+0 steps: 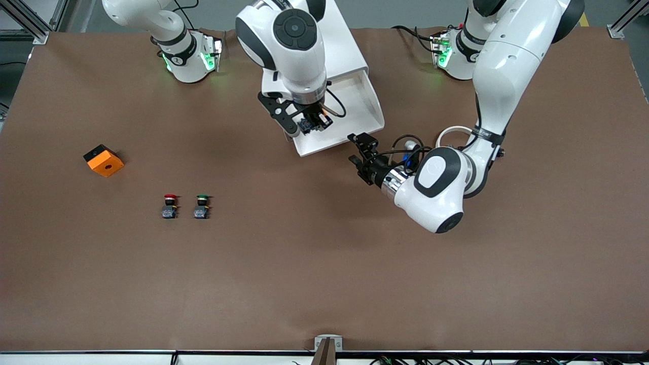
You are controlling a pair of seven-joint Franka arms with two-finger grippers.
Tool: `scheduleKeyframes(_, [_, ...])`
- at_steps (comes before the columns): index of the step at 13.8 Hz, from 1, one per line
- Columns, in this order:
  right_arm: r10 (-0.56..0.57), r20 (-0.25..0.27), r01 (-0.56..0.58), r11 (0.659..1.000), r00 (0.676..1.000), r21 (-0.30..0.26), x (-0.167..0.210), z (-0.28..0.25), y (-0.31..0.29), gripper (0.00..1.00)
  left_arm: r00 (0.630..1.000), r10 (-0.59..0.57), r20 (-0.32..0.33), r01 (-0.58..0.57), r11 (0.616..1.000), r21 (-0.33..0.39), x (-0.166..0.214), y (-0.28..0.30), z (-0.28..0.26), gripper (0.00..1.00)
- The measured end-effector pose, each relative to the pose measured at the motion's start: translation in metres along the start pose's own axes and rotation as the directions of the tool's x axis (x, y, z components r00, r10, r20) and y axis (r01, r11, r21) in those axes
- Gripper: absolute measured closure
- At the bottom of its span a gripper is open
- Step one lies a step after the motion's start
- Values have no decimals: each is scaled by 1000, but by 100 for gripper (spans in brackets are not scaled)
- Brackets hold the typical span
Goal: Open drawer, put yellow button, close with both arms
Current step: 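Lower the button into the drawer while the left gripper releases the drawer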
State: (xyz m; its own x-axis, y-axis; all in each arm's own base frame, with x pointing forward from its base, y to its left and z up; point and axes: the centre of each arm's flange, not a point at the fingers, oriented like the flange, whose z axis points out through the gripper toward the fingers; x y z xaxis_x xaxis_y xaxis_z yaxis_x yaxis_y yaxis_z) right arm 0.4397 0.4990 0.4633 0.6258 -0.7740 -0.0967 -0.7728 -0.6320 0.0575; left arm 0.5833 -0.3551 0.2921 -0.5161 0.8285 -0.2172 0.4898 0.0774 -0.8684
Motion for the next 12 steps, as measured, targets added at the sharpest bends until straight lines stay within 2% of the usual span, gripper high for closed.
scheduleKeyframes(1, [9, 2, -9, 1000, 1000, 11, -7, 3, -2, 57, 1000, 14, -5, -14, 999, -33, 3, 1, -13, 1])
scheduleKeyframes(2, [14, 11, -14, 1000, 1000, 18, -15, 7, -4, 57, 999, 32, -11, -32, 997, -66, 7, 3, -28, 0])
scheduleKeyframes(5, [21, 52, -22, 1000, 998, 16, -36, 18, -6, 57, 990, 126, -64, -134, 978, -160, 33, 17, -71, 0])
scheduleKeyframes(8, [15, 50, -15, 1000, 999, -8, -44, 35, -7, 57, 962, 230, -146, -257, 943, -209, 63, 34, -101, 0])
scheduleKeyframes(12, [13, 47, -11, 1000, 999, -28, -48, 50, -9, 57, 940, 256, -225, -312, 913, -263, 77, 39, -125, 0])
